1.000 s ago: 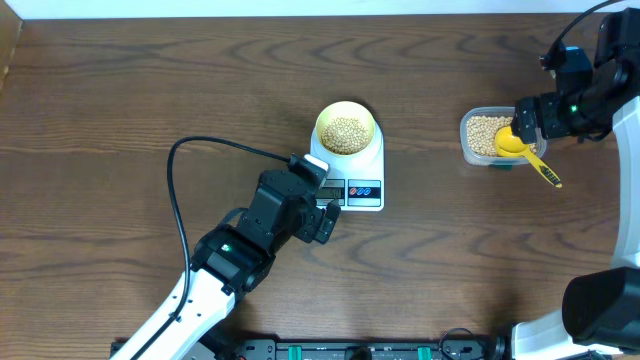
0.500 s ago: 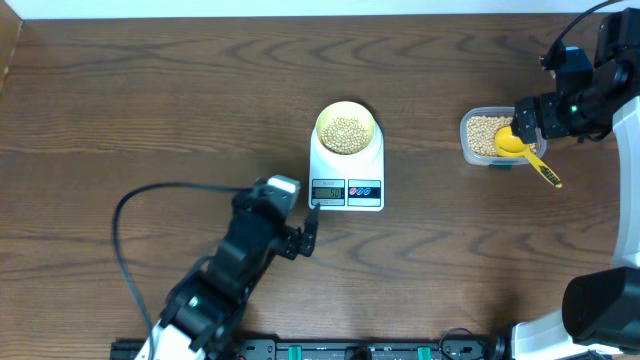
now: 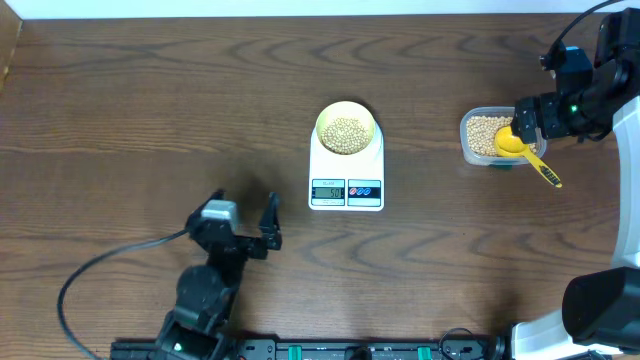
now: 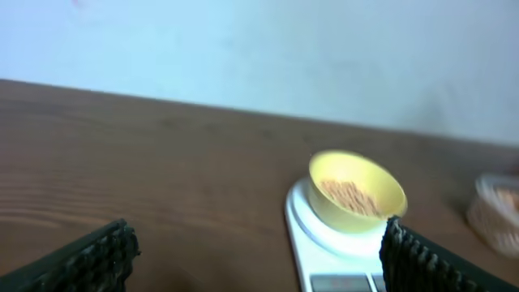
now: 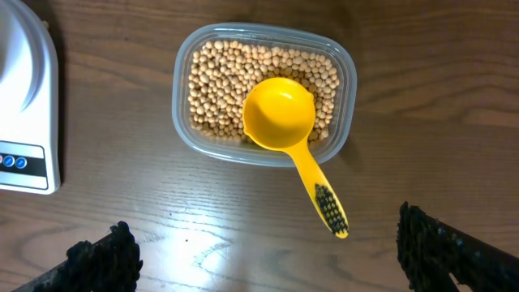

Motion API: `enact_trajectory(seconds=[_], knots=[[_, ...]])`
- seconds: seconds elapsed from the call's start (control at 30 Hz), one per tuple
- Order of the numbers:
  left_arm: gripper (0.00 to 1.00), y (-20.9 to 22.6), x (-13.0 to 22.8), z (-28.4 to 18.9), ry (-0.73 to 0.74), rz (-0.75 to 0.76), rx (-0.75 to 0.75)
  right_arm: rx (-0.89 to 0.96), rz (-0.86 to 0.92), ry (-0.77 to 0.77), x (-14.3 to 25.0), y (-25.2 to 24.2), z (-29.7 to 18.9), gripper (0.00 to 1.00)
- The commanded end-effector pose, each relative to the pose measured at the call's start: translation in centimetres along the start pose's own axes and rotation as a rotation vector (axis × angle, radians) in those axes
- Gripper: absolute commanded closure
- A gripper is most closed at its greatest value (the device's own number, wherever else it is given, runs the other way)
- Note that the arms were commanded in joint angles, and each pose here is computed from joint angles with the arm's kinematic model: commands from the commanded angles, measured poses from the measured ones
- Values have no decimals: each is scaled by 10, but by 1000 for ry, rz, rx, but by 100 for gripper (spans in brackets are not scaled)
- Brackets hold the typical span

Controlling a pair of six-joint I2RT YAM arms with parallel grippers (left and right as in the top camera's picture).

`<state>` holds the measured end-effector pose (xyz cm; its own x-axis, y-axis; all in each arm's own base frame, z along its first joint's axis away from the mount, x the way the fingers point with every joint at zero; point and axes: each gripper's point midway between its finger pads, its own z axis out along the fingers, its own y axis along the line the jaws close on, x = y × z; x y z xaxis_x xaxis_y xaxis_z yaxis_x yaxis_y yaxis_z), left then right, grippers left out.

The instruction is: Scoop item into bowl and weigh 50g on scale

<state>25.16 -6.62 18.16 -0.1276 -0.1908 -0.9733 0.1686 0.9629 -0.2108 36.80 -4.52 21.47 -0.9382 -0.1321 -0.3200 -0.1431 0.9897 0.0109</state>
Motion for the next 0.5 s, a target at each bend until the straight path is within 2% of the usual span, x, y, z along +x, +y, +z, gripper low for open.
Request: enact_trajectory(seconds=[0.0,0.23,0.47], knots=[[2,16,-6,-6,-88,-55,-44,0,-6,-28,-4,0,-9,1],[2,32,-19,-16,-197,-67,-80,0,-6,-28,-4,0,-9,1],[2,41,-19,-16,-197,-61,-100,0,-6,-28,-4,0,-9,1]])
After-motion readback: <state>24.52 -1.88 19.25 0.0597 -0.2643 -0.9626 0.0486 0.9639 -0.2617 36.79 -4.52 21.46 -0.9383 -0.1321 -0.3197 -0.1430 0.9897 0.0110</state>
